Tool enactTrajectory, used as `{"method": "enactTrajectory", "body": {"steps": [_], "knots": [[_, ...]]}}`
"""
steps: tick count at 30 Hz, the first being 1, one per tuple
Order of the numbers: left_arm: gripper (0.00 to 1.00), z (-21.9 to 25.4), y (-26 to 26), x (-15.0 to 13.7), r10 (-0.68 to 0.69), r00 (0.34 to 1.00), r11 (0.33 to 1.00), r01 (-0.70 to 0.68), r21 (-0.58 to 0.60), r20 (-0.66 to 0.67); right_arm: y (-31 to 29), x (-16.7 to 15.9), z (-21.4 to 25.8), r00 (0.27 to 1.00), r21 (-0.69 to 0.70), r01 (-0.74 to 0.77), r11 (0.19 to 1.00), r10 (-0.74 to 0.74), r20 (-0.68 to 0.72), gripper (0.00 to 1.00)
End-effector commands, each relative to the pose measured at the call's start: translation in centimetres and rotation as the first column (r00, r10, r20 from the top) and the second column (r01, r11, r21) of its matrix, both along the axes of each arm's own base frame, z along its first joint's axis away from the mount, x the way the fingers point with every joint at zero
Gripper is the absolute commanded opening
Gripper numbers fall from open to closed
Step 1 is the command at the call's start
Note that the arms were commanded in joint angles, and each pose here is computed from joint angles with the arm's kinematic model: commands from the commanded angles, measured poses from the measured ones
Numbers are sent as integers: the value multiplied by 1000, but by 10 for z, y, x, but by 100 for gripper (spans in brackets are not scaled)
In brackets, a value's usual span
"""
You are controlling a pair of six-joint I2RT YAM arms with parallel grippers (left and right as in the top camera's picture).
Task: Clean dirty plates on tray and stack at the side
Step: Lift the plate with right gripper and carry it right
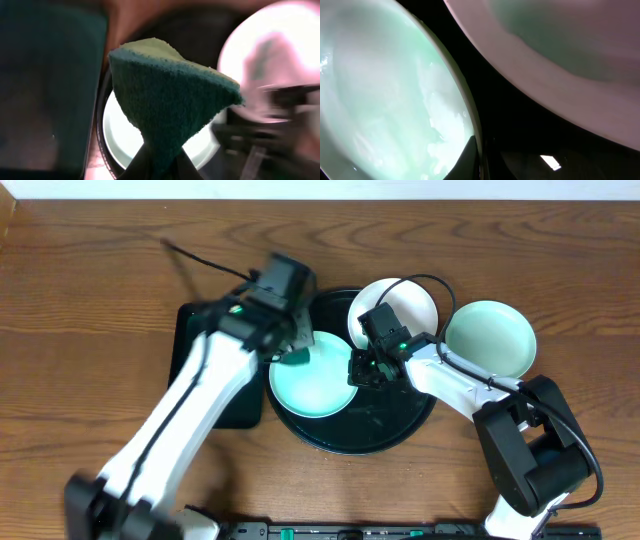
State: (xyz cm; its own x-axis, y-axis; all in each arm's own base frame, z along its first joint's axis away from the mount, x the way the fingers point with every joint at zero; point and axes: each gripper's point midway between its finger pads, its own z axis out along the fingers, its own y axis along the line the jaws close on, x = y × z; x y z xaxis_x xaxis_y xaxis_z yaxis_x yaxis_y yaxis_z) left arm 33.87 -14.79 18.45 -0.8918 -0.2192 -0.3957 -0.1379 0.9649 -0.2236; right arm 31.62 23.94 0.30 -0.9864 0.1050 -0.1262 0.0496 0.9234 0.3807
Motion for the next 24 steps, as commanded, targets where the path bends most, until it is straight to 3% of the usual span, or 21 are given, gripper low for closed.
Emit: {"method": "enactTrajectory", "body": {"steps": [1,6,12,18,24], "knots": [[7,43,30,-4,56,992,998,-58,13,112,0,-9,-11,998,-22,-56,998,55,-28,1],[7,66,102,-24,181,967,958,-214,193,178,0,-2,17,988,-103,-141,985,147,51,1],[7,52,133,-30,256,961,930,-275,243,106,-8,0,74,937,-327,-197,924,276,214,1],[7,26,131,-22,263,965,935,-259,244,15,-33,-3,130,861,-581,-54,812,332,384,1],[7,-1,120,-14,245,966,948,-222,229,-77,-44,-13,188,735,-728,138,671,424,530,1]]}}
